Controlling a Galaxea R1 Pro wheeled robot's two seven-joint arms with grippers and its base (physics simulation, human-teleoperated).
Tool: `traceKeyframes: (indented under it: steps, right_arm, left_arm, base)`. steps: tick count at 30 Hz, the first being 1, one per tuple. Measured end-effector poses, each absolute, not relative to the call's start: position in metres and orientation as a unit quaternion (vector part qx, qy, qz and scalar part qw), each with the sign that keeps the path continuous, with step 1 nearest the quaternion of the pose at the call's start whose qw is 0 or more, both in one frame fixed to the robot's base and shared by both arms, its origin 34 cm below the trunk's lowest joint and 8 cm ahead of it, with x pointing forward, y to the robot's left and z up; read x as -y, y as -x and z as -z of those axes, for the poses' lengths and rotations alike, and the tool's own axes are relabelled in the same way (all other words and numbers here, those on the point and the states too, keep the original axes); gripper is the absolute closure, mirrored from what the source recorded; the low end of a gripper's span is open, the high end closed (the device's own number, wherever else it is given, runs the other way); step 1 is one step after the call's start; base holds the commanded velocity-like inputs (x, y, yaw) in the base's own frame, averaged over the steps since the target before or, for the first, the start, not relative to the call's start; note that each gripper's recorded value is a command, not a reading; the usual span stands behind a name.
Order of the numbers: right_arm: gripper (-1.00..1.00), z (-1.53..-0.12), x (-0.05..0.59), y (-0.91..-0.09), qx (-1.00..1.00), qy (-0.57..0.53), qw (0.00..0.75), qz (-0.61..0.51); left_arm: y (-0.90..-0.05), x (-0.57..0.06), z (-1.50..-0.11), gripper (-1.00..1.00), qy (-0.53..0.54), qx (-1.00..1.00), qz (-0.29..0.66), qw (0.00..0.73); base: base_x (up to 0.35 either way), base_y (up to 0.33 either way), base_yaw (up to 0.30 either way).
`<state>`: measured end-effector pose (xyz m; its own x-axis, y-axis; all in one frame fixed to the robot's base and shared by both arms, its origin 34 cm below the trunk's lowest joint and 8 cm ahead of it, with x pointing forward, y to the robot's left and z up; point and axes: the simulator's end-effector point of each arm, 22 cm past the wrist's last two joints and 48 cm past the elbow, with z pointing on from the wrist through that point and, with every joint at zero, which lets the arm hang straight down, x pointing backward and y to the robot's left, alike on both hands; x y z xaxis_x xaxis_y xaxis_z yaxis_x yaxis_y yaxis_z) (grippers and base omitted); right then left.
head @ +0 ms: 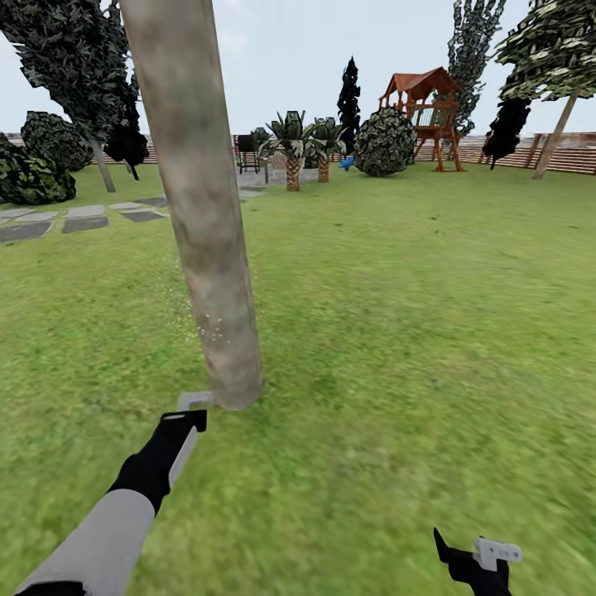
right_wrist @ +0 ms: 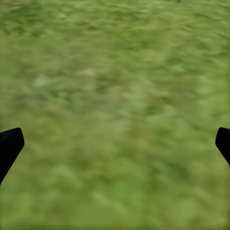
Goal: In the garden, pick up the pesticide atomizer on the floor and spray pesticide onto both trees until each tree trunk is fully covered.
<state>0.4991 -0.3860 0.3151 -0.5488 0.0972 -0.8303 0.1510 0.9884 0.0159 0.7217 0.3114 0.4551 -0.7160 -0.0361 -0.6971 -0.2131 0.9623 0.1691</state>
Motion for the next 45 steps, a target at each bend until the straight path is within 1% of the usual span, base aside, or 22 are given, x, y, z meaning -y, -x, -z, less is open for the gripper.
traceKeyframes:
  steps: [3, 6, 9, 11, 14, 20, 24, 26, 28, 31, 35, 39, 41, 42, 44, 45]
  right_arm:
    - [-1.0, -0.315, 0.386, -0.499, -0.88, -0.07, 0.47, 0.029]
    - [-1.0, -0.315, 0.386, -0.499, -0.88, -0.07, 0.47, 0.029]
    - [-1.0, -0.315, 0.386, -0.499, -0.88, -0.07, 0.47, 0.029]
    - [-1.0, -0.315, 0.387, -0.499, -0.88, -0.07, 0.47, 0.029]
    - [-1.0, -0.315, 0.387, -0.499, -0.88, -0.07, 0.47, 0.029]
    - [-1.0, -0.315, 0.387, -0.499, -0.879, -0.07, 0.47, 0.029]
    - [-1.0, -0.315, 0.387, -0.499, -0.88, -0.07, 0.47, 0.029]
    - [-1.0, -0.315, 0.387, -0.499, -0.88, -0.07, 0.47, 0.029]
    - [-1.0, -0.315, 0.387, -0.499, -0.88, -0.07, 0.47, 0.03]
    - [-1.0, -0.316, 0.388, -0.499, -0.879, -0.07, 0.47, 0.03]
    - [-1.0, -0.316, 0.388, -0.499, -0.879, -0.07, 0.47, 0.031]
    - [-1.0, -0.316, 0.388, -0.499, -0.879, -0.07, 0.47, 0.03]
    - [-1.0, -0.316, 0.388, -0.499, -0.879, -0.07, 0.47, 0.03]
    - [-1.0, -0.316, 0.388, -0.499, -0.879, -0.07, 0.47, 0.03]
    - [-1.0, -0.315, 0.388, -0.499, -0.879, -0.07, 0.47, 0.03]
    - [-1.0, -0.316, 0.388, -0.499, -0.879, -0.07, 0.47, 0.03]
  left_arm:
    - [-0.725, -0.282, -0.457, 1.0, 0.057, -0.925, -0.1, 0.362]
    - [-0.732, -0.25, -0.467, 1.0, 0.022, -0.929, -0.096, 0.357]
    - [-0.743, -0.26, -0.479, 1.0, 0.019, -0.927, -0.105, 0.36]
    - [-0.742, -0.299, -0.481, 1.0, 0.023, -0.925, -0.132, 0.354]
    - [-0.741, -0.307, -0.481, 1.0, 0.027, -0.925, -0.133, 0.354]
    - [-0.769, -0.242, -0.525, 1.0, 0.013, -0.926, -0.091, 0.366]
    - [-0.77, -0.263, -0.529, 1.0, 0.014, -0.926, -0.111, 0.361]
    - [-0.768, -0.311, -0.53, 1.0, 0.024, -0.923, -0.142, 0.357]
    - [-0.765, -0.336, -0.53, 1.0, 0.03, -0.922, -0.157, 0.353]
    - [-0.767, -0.323, -0.533, 1.0, 0.028, -0.921, -0.145, 0.36]
    - [-0.771, -0.27, -0.536, 1.0, 0.018, -0.924, -0.11, 0.366]
    - [-0.775, -0.285, -0.545, 1.0, 0.017, -0.92, -0.125, 0.37]
    - [-0.773, -0.331, -0.557, 1.0, 0.029, -0.917, -0.156, 0.367]
    - [-0.773, -0.344, -0.562, 1.0, 0.033, -0.915, -0.162, 0.367]
    - [-0.774, -0.346, -0.567, 1.0, 0.036, -0.914, -0.159, 0.372]
    - [-0.777, -0.335, -0.574, 1.0, 0.034, -0.913, -0.15, 0.377]
  base:
    - [0.0, 0.0, 0.0]
    - [0.0, 0.0, 0.0]
    - [0.0, 0.0, 0.0]
    - [0.0, 0.0, 0.0]
    - [0.0, 0.0, 0.0]
    - [0.0, 0.0, 0.0]
    - [0.0, 0.0, 0.0]
    - [0.0, 0.0, 0.0]
    - [0.0, 0.0, 0.0]
    - [0.128, 0.0, 0.0]
    - [0.182, 0.0, 0.0]
    - [0.01, 0.0, 0.0]
    - [0.0, 0.0, 0.0]
    - [0.0, 0.0, 0.0]
    - [0.0, 0.0, 0.0]
    - [0.0, 0.0, 0.0]
